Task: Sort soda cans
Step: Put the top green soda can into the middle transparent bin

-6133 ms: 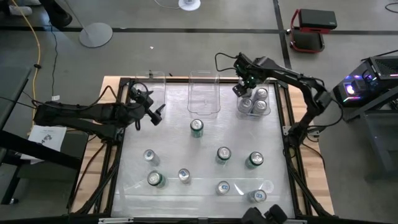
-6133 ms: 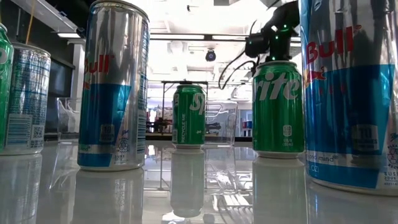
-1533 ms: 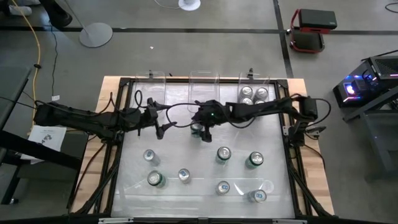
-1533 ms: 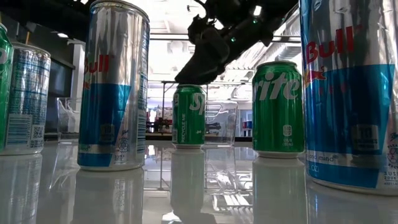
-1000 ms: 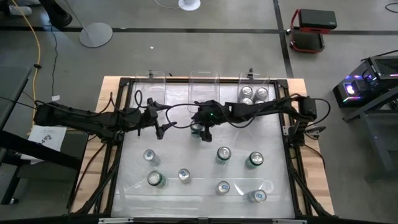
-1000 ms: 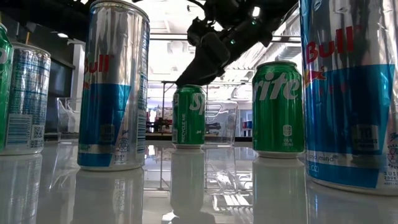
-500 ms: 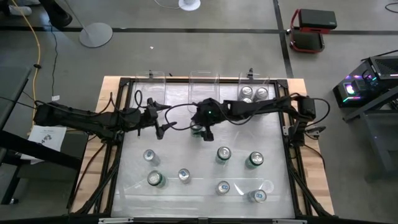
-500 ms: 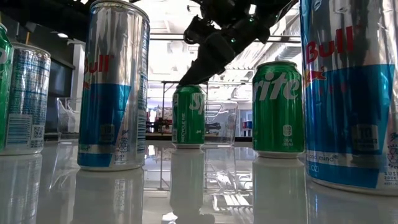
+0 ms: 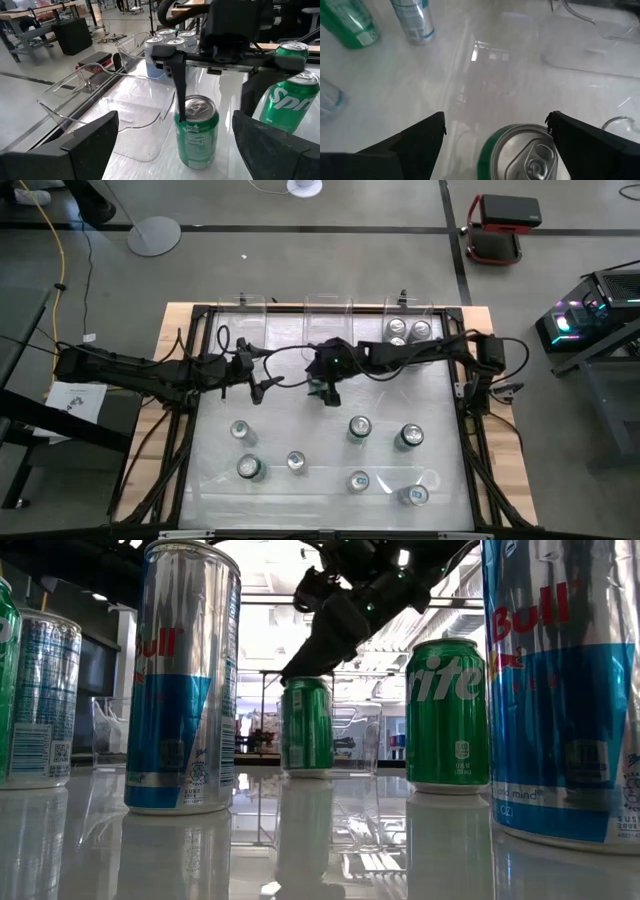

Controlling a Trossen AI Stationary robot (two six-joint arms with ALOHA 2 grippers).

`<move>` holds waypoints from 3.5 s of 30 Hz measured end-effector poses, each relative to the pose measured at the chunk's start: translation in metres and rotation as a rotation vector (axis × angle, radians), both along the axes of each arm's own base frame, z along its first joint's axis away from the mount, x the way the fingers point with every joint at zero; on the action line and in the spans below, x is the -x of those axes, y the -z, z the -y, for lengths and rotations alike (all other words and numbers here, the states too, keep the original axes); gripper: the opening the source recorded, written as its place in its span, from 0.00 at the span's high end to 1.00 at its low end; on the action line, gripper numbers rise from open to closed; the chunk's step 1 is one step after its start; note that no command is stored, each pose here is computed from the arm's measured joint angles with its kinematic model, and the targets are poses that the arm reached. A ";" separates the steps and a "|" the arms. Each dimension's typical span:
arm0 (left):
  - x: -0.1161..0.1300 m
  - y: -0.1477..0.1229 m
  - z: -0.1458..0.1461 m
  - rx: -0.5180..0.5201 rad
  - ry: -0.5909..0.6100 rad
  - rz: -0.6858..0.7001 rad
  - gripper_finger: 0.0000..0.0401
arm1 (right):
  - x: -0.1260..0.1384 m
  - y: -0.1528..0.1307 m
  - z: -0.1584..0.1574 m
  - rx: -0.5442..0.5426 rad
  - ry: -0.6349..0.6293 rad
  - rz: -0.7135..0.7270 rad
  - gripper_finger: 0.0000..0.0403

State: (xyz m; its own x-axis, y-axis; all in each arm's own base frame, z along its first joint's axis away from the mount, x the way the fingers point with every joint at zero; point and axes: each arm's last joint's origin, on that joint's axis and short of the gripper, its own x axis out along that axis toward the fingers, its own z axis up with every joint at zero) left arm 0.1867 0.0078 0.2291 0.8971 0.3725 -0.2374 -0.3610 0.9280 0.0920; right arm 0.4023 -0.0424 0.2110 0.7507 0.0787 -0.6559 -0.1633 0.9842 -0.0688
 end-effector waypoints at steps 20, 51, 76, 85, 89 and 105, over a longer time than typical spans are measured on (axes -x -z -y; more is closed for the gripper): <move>0.000 0.000 0.000 -0.001 0.000 0.004 0.09 | 0.001 -0.054 0.006 0.252 -0.222 -0.042 0.14; 0.000 0.000 0.000 0.012 -0.005 0.005 0.09 | -0.013 -0.001 0.016 0.205 -0.150 -0.357 0.16; 0.000 0.001 0.000 0.028 -0.011 0.004 0.09 | 0.037 -0.123 0.049 0.177 0.522 -0.108 0.28; 0.000 0.000 0.000 0.016 -0.026 0.007 0.09 | 0.048 -0.065 0.080 -0.082 0.807 -0.237 0.28; 0.000 -0.001 -0.001 0.005 -0.044 0.012 0.09 | 0.038 -0.051 0.074 -0.089 0.804 -0.263 0.28; 0.000 -0.001 -0.001 0.010 -0.046 0.016 0.09 | 0.025 -0.016 0.075 -0.102 0.784 -0.364 0.19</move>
